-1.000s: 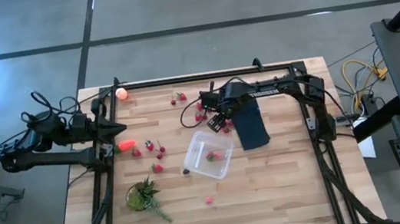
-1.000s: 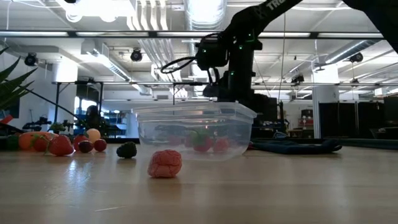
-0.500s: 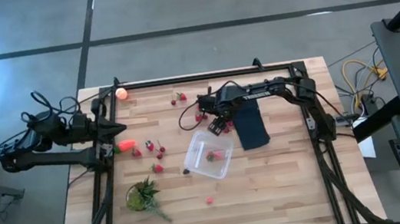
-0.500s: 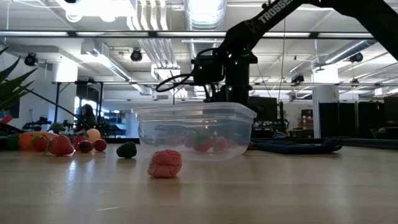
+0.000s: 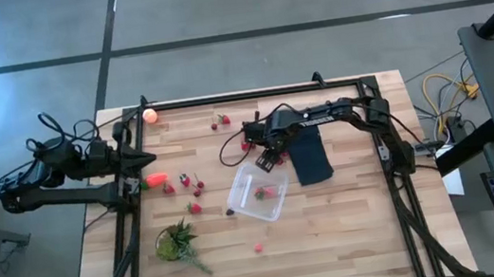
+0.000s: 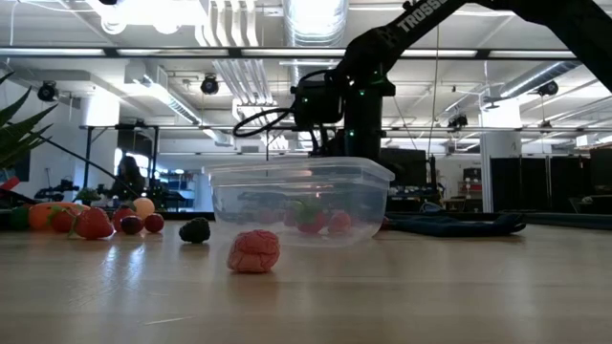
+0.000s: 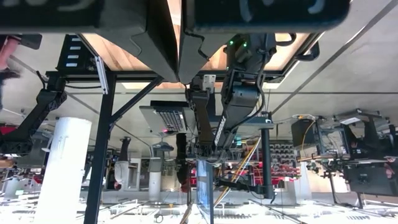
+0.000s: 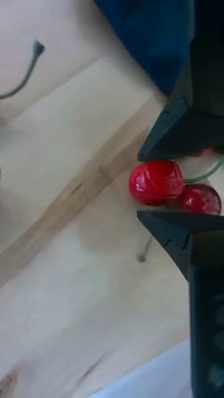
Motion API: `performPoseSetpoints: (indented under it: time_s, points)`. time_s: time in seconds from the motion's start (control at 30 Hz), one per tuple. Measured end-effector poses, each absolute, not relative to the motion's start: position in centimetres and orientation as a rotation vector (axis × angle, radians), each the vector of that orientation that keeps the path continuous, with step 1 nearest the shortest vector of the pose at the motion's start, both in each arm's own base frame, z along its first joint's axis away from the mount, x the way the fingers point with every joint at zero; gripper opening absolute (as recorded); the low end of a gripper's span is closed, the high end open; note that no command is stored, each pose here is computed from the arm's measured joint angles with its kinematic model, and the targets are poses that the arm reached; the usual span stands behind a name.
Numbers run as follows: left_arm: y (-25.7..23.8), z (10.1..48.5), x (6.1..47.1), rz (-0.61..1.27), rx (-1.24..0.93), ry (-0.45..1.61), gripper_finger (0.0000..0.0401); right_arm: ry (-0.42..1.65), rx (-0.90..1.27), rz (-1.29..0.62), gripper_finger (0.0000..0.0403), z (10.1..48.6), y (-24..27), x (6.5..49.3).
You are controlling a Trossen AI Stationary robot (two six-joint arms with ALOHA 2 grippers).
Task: Pick and placing Produce into tupperware
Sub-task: Put the red cherry into the transparent bin
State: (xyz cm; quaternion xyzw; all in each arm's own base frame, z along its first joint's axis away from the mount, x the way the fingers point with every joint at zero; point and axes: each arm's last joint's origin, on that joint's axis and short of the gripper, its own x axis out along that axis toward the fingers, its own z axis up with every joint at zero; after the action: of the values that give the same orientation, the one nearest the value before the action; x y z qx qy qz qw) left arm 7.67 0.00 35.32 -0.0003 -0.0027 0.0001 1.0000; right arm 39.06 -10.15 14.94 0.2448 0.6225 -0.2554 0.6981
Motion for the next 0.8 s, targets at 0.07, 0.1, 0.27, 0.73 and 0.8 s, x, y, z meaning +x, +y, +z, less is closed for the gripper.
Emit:
performPoseSetpoints:
  time_s: [0.07, 0.1, 0.27, 0.73, 0.8]
  points:
    - [0.0, 35.3, 7.7, 0.000, -0.001, -0.005, 0.0000, 1.386, 0.547, -0.571, 0.0115, 14.9, -10.2, 39.1]
    - [0.0, 35.3, 7.7, 0.000, 0.000, -0.005, 0.0000, 1.386, 0.547, -0.571, 0.0111, 14.9, -10.2, 39.0]
    - [0.0, 35.3, 7.7, 0.000, -0.001, -0.006, 0.0000, 1.386, 0.547, -0.571, 0.0094, 14.9, -10.2, 39.1]
    - [0.0, 35.3, 7.7, 0.000, -0.001, -0.006, 0.0000, 1.283, 0.553, -0.564, 0.0085, 18.7, -10.7, 38.5]
    - [0.0, 35.3, 7.7, 0.000, 0.000, -0.005, 0.0000, 1.243, 0.569, -0.559, 0.0085, 20.4, -10.9, 38.3]
